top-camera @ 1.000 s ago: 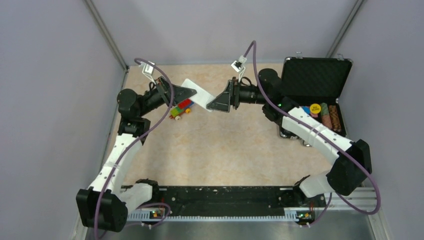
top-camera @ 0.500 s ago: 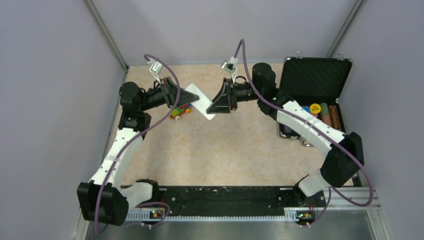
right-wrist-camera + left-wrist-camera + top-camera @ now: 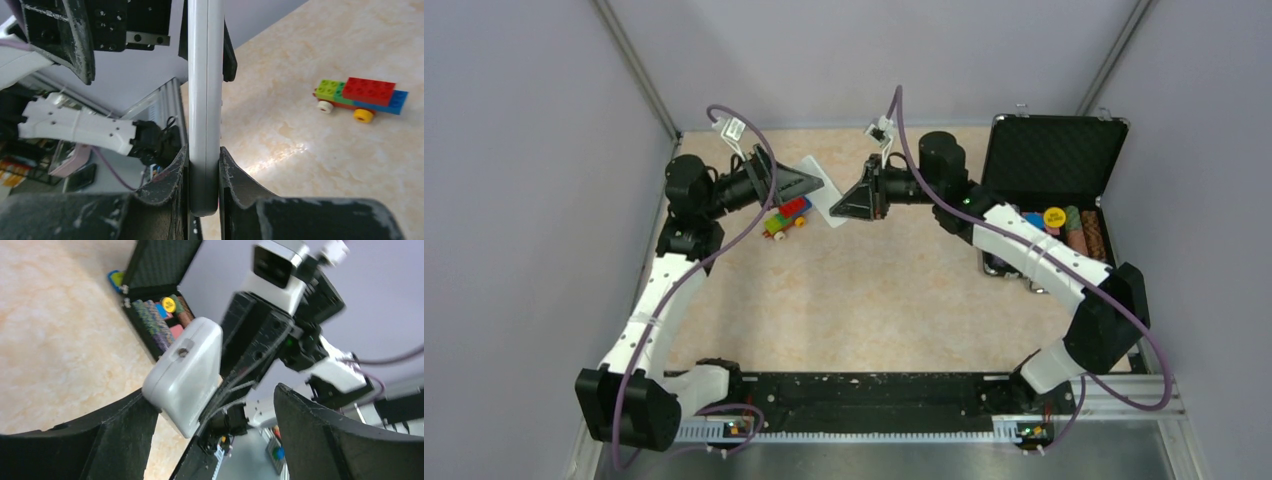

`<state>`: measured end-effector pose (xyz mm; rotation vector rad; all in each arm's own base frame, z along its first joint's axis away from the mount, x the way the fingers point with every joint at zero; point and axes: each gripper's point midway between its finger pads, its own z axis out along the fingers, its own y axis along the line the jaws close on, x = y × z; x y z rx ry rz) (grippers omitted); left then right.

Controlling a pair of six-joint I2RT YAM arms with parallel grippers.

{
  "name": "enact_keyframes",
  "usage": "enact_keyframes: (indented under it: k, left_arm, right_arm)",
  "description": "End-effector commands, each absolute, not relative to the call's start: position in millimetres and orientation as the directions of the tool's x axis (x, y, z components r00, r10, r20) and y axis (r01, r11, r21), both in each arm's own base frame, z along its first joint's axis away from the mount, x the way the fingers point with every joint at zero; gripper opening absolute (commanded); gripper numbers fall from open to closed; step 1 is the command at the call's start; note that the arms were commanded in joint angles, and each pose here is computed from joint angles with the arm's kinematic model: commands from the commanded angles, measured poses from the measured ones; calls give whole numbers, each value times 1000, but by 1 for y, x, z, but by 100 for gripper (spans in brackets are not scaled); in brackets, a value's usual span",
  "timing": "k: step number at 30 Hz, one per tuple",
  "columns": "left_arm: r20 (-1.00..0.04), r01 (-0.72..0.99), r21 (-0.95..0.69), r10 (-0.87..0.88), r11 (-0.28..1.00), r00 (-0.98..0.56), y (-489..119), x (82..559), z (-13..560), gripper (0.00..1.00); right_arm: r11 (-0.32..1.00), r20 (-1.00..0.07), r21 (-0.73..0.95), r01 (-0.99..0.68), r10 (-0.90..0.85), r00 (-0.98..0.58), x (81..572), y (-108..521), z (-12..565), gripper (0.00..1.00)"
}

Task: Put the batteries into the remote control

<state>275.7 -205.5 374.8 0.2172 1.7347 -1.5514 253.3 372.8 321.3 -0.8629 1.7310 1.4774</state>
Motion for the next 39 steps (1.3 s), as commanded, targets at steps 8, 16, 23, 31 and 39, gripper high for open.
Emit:
enact_keyframes:
  k: [8, 16, 23, 31, 39]
  left_arm:
    - [-548, 289, -835, -653, 468, -523, -163, 329, 349, 87]
    - [-552, 242, -830, -671, 503, -496, -163, 335, 333, 76]
    - [-558, 211, -816, -638, 538, -530, -168, 331, 315, 80]
    - [-551, 216, -816, -606, 537, -573, -179, 333, 306, 55]
    - [-593, 247, -780, -555, 574, -584, -180, 333, 304, 0]
  right_arm:
    - [457, -965, 220, -862, -29, -261, 272, 397, 321, 2]
    - [574, -968, 123, -809, -111, -226, 280, 402, 306, 2]
    - [596, -965, 111, -795, -128, -231, 283, 406, 298, 3]
    - [590, -964, 131, -797, -113, -242, 284, 413, 299, 5]
    - [580, -959, 177, -795, -81, -273, 280, 415, 306, 30]
